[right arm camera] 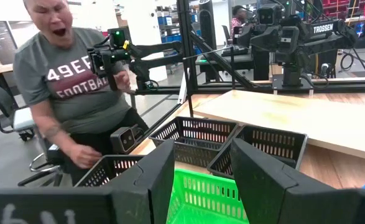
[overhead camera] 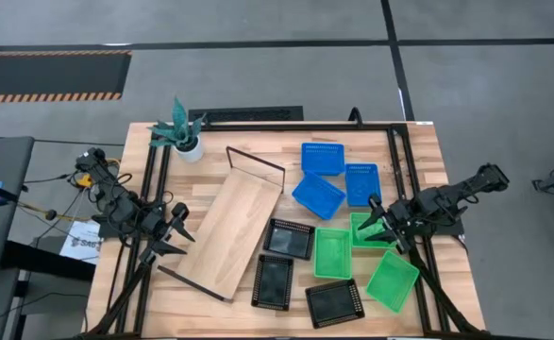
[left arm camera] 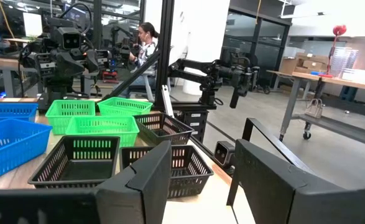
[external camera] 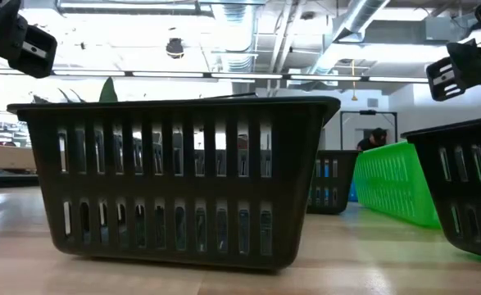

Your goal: Stack baskets on shelf by color

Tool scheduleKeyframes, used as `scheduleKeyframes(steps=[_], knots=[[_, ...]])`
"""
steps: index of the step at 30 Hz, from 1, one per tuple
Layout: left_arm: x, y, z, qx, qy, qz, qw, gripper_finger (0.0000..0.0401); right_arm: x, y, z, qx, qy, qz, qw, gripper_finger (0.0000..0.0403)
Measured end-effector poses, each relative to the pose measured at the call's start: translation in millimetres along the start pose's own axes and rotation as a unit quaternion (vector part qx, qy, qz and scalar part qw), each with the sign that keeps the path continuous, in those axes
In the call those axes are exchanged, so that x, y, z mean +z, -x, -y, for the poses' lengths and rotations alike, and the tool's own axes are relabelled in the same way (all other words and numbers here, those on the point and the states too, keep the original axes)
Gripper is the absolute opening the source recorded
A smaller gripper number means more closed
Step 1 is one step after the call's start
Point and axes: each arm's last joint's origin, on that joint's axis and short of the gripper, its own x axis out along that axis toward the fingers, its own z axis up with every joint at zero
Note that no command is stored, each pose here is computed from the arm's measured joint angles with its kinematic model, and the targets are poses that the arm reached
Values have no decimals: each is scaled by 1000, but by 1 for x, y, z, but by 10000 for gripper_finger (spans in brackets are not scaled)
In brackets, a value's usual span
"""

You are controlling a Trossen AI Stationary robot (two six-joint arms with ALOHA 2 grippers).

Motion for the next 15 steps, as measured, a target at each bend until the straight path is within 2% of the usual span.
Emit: scheduleKeyframes(steps=[11,15], knots=[[0,0,0,0,0,0,1000,169,0,0,0,0,0,0,1000,180],[1,0,-1,12,-41,5,999,169,0,0,0,0,0,0,1000,181]])
